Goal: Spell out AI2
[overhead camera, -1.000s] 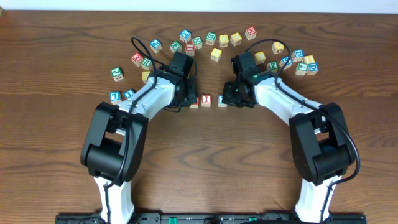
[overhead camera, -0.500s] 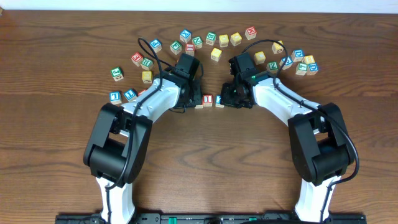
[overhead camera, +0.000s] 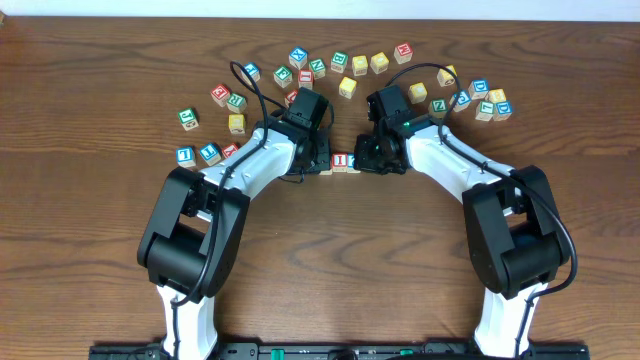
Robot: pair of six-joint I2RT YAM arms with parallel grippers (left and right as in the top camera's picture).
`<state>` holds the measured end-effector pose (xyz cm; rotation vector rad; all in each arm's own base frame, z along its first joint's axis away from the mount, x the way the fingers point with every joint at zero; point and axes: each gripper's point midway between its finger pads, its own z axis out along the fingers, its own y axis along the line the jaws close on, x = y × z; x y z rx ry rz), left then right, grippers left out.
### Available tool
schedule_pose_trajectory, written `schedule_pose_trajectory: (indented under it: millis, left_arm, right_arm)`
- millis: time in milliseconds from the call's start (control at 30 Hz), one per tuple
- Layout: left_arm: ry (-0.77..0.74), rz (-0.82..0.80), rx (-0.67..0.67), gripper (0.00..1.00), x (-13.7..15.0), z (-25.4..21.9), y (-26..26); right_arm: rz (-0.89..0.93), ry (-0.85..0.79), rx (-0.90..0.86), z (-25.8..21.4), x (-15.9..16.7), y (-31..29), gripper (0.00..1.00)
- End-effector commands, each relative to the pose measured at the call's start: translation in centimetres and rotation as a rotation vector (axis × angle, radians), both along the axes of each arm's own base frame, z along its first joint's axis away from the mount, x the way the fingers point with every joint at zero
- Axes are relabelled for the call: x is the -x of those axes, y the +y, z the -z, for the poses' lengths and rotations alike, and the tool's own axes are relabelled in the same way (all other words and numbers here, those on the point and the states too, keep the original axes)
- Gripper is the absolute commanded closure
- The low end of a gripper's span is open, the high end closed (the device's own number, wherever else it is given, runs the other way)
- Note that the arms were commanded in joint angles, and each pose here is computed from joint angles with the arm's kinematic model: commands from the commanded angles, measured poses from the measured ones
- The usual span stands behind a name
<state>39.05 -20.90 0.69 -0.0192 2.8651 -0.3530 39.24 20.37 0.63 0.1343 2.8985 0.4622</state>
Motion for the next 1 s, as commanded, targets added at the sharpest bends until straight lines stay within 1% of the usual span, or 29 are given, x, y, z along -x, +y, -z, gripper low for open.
schedule_pose_trajectory:
  millis: [0,100,267,533,767,900,967]
  left_arm:
    - [0.011,0.012,-0.003,0.93,0.4,0.7,-0.3]
    - [-0.002,0.017,-0.028,0.93,0.2,0.7,0.1]
    - [-0.003,0.014,-0.028,0.93,0.1,0.7,0.2]
    - [-0.004,-0.004,-0.031,0.93,-0.2,0.4,1.0]
    - [-0.035,-0.067,-0.017,0.93,-1.5,-1.5,3.4]
    - [-0.035,-0.104,-0.016,0.93,-2.0,-1.5,4.5]
    - [-0.023,-0.171,-0.035,0.93,-2.1,-1.3,5.6]
  right_arm:
    - [-0.034,0.029,-0.002,0.8,0.9,0.4,0.99]
    - [0.019,0.035,0.026,0.8,0.7,-0.6,0.99]
    - [0.057,-0.007,0.028,-0.6,-0.4,-1.9,0.99]
    - [0.076,-0.079,0.054,-2.5,-2.1,-2.6,0.99]
    - [0.056,-0.164,0.047,-4.7,-4.4,-2.0,0.99]
    - [0.033,-0.224,0.011,-5.7,-5.5,-0.9,0.99]
    - [0.016,-0.243,-0.011,-5.9,-5.7,0.1,0.99]
